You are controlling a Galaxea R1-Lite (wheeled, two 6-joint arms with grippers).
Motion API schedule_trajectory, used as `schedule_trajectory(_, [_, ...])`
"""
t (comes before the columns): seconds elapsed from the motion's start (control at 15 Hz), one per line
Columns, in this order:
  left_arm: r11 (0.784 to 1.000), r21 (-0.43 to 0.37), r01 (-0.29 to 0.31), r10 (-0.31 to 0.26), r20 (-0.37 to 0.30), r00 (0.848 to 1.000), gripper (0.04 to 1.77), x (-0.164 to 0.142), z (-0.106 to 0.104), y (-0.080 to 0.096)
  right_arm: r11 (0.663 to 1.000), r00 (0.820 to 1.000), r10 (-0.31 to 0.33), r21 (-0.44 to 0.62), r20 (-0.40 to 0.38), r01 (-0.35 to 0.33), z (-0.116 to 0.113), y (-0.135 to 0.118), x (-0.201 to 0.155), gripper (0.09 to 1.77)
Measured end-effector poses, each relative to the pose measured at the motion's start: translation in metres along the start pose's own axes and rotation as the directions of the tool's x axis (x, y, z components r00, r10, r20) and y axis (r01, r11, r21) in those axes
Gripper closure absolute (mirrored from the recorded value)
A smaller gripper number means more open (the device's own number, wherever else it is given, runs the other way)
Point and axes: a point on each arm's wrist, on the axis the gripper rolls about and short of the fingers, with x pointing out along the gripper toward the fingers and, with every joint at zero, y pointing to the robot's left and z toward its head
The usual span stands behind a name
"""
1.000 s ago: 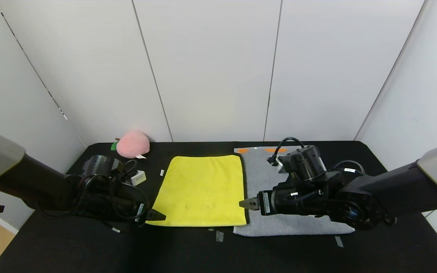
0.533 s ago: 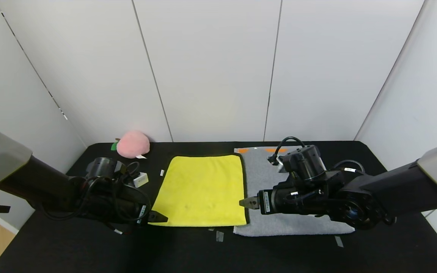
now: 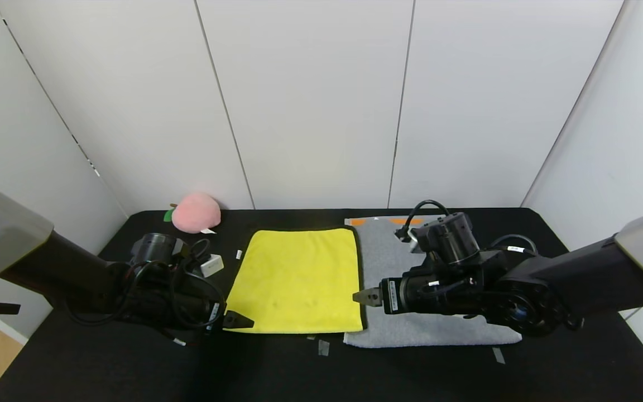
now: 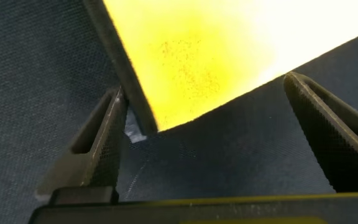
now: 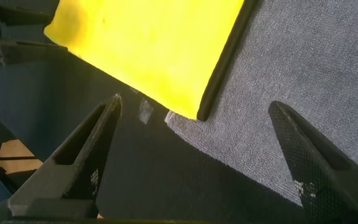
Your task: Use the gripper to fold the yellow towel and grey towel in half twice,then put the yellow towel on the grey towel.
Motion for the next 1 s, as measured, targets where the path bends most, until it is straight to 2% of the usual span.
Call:
schedule_trajectory(0.53, [1.0, 0.005, 0.021, -0.021, -0.011, 1.0, 0.12, 0.003, -0.0018, -0.0041, 1.0, 1.0, -0.004, 0.003, 0.004, 0.004, 0.0013, -0.0014, -0.0003, 0.15])
schedule_trajectory(0.73, [1.0, 0.002, 0.027, -0.027, -0.018, 0.999, 0.62, 0.0041, -0.0031, -0.0039, 1.0, 1.0, -0.002, 0.012, 0.004, 0.002, 0.0014, -0.0014, -0.0003, 0.15])
schedule_trajectory(1.0, [1.0, 0.001, 0.026, -0.026, -0.024, 0.999, 1.05, 0.0067, -0.0038, -0.0032, 1.0, 1.0, -0.002, 0.015, 0.004, 0.002, 0.0014, -0.0014, -0.0001, 0.15])
